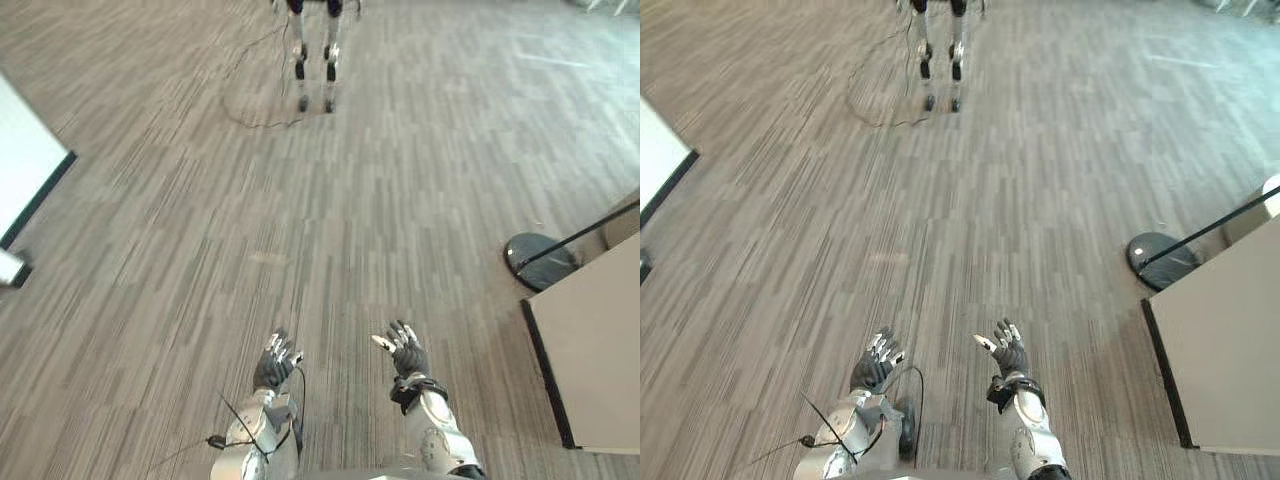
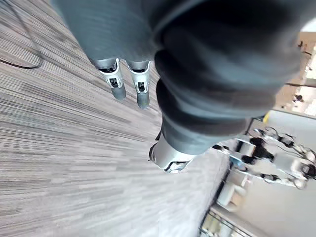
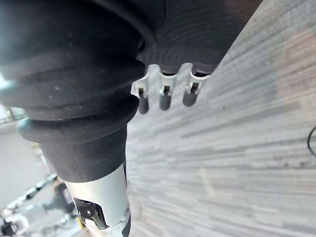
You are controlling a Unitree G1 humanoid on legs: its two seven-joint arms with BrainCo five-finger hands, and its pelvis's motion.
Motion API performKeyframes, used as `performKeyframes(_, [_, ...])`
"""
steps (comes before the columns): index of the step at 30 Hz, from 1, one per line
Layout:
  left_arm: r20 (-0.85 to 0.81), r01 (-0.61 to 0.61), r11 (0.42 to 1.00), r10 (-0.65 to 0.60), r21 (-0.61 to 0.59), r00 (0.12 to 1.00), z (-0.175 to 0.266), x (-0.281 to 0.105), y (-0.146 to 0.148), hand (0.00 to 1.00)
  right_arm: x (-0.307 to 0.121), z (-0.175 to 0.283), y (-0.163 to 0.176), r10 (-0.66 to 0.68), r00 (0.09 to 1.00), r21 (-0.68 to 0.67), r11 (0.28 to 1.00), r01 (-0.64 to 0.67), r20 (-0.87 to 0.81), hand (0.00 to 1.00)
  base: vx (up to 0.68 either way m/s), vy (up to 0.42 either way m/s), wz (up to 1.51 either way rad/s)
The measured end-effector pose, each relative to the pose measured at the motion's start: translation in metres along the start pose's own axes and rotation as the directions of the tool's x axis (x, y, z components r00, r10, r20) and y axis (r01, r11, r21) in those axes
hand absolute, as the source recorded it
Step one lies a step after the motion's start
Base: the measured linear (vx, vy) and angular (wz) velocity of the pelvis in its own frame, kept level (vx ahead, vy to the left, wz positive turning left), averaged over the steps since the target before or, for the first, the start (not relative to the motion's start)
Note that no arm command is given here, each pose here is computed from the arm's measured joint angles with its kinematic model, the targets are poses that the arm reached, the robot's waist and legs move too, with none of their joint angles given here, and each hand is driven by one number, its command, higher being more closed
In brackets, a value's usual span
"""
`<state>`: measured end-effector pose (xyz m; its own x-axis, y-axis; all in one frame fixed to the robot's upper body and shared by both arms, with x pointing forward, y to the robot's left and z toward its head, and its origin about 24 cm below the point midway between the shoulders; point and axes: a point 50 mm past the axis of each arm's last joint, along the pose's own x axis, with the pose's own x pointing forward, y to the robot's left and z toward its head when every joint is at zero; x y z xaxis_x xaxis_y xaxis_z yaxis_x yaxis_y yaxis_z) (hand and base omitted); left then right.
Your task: Organize washtable
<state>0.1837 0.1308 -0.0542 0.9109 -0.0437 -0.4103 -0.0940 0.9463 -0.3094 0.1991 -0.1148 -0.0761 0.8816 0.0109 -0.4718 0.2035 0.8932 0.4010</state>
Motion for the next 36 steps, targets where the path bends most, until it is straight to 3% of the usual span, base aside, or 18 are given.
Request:
performKeyframes(5, [0.007, 0.042, 0.999, -0.042, 0.020, 0.999, 0.002, 0.000, -0.007, 0.00, -0.006, -0.012, 0.011, 0.083, 0.995, -0.020, 0.996, -0.084, -0.047, 0.00, 0.46, 0.083, -0.05])
performKeyframes(10, [-0.020, 0.106, 0.994, -0.105, 0.035, 0.994, -0.003, 0.002, -0.020, 0.00, -0.009, -0.010, -0.006, 0.031, 0.998, -0.027, 0.999, -0.032, -0.049, 0.00, 0.52, -0.131, 0.26])
performKeyframes(16, [-0.086, 0.064, 0.998, -0.064, -0.005, 0.994, -0.021, 0.000, -0.019, 0.00, -0.004, 0.003, -0.022, -0.002, 0.999, -0.086, 0.996, -0.001, -0.032, 0.00, 0.68, -0.379, 0.43])
performKeyframes(18, [-0.119, 0.010, 0.996, -0.021, -0.092, 0.993, -0.028, 0.001, -0.021, 0.00, 0.000, 0.013, -0.026, -0.013, 1.000, -0.103, 0.995, 0.012, -0.008, 0.00, 0.66, -0.300, -0.05])
performKeyframes(24, [-0.096, -0.035, 0.987, 0.021, -0.154, 0.995, -0.022, 0.003, -0.018, 0.00, 0.006, 0.027, -0.017, -0.006, 0.998, -0.073, 0.997, 0.010, 0.057, 0.00, 0.53, -0.173, -0.27])
performKeyframes(32, [-0.087, -0.086, 0.983, 0.073, -0.162, 0.994, -0.020, 0.002, -0.006, 0.00, -0.005, 0.011, -0.026, -0.032, 0.999, -0.070, 0.997, 0.032, 0.005, 0.00, 0.35, 0.225, -0.20])
performKeyframes(36, [-0.063, -0.135, 0.983, 0.128, -0.126, 0.990, -0.013, 0.003, 0.013, 0.00, -0.007, -0.008, -0.009, 0.005, 0.998, -0.027, 1.000, -0.007, -0.058, 0.00, 0.36, 0.416, -0.63])
